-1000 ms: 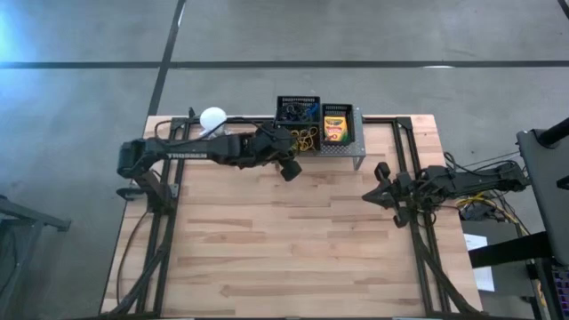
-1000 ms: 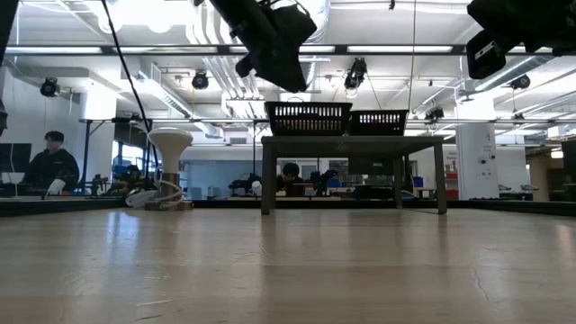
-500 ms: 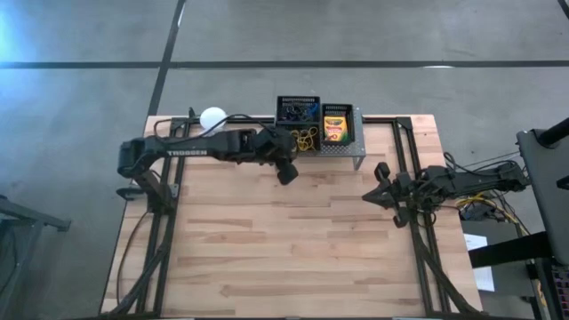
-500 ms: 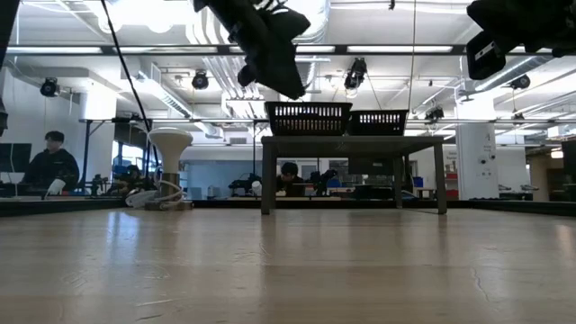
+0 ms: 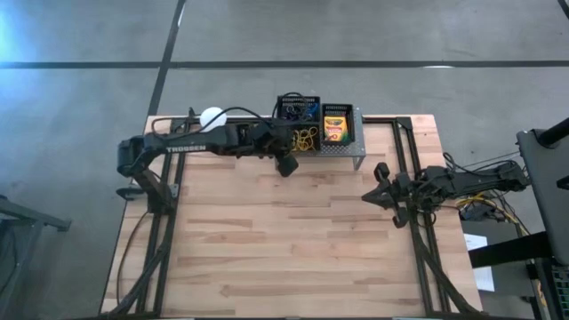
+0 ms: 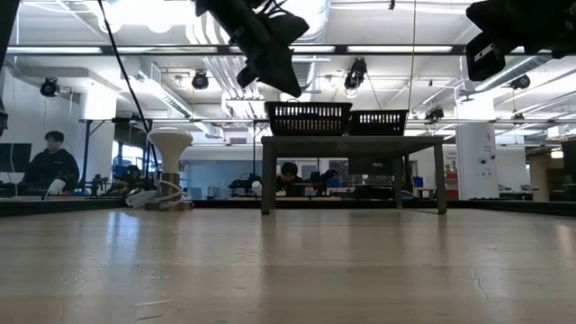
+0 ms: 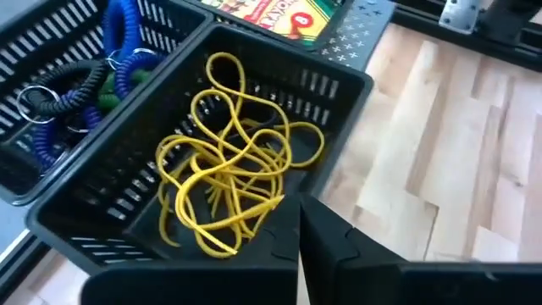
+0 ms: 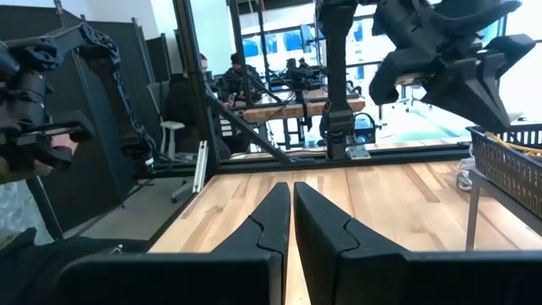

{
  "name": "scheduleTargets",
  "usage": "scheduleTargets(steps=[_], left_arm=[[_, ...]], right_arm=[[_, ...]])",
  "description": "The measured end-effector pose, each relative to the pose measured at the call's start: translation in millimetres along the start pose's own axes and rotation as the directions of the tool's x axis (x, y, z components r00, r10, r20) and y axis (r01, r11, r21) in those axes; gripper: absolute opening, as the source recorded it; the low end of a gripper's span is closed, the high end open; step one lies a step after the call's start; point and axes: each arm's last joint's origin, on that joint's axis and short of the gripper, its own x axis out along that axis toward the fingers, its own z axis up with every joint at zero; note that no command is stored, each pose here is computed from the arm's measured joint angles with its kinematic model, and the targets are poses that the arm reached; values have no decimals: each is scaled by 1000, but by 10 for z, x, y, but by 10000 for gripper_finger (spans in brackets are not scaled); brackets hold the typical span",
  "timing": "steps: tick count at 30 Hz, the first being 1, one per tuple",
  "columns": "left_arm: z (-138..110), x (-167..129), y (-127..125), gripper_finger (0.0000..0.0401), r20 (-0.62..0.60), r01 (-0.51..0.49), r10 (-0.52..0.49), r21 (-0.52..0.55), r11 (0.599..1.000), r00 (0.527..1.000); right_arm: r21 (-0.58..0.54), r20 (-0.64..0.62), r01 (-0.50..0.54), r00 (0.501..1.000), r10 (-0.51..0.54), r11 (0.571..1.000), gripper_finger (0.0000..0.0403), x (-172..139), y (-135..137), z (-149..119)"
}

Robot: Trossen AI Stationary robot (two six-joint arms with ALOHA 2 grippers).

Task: Pick & Place Office Desk Supplies
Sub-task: Put the yellow rubber band into the bottom left black bin

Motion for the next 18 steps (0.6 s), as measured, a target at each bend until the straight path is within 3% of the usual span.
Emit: scheduleTargets(steps=[14,18], left_arm=[[26,-43,35,1,10,0,0,8,1000,1000],[11,-48,12,1,-13,56,-56,-3,998,998]], right_arm=[[-1,-3,0,1000,0,1000,18,1,-1,-7],[-2,-3,0,1000,0,1000,18,1,-1,-7]])
